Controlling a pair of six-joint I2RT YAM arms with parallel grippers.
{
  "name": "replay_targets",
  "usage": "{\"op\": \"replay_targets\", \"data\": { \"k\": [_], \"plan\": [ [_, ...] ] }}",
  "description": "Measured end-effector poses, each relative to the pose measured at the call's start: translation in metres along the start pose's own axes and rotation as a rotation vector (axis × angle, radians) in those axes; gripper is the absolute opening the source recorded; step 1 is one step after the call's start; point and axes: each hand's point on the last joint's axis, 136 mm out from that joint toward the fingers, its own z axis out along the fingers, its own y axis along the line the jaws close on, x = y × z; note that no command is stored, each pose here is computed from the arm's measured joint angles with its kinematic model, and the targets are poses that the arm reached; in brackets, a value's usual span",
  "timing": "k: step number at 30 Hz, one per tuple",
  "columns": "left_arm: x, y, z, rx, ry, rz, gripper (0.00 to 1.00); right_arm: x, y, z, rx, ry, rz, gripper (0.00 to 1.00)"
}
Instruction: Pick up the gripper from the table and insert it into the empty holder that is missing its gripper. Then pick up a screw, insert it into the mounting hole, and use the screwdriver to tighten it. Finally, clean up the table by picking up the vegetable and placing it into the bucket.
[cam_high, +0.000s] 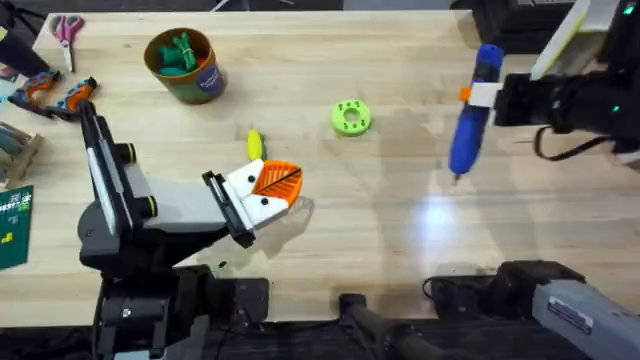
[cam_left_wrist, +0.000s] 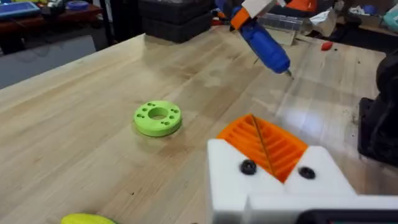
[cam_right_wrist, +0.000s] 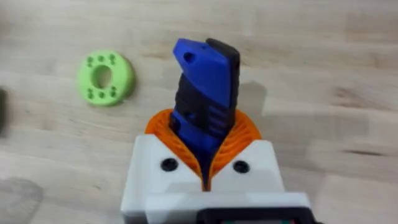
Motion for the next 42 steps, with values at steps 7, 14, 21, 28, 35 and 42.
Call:
{"op": "replay_targets", "data": {
  "k": [7,14,21,28,35,42],
  "plan": [
    [0.0,0.0,0.0,0.0,0.0,0.001,0.006,-0.022,0.065,0.006,-0.155,-0.138,-0.071,0.027],
    [0.0,0.0,0.0,0.0,0.0,0.001,0.006,-0.058,0.168,-0.021,-0.412,-0.375,-0.276,0.027],
    [0.0,0.0,0.0,0.0,0.0,0.0,0.006,-0.071,0.207,-0.051,-0.609,-0.491,-0.362,0.027],
    [0.0,0.0,0.0,0.003,0.0,0.001,0.005,-0.074,0.247,-0.102,-0.906,-0.625,-0.494,0.027],
    [0.0,-0.001,0.0,0.003,0.0,0.001,0.005,-0.068,0.265,-0.136,-1.085,-0.694,-0.584,0.027],
    [0.0,-0.001,0.0,0.003,0.0,0.001,0.005,-0.066,0.286,-0.13,-1.186,-0.69,-0.562,0.027]
  ]
}}
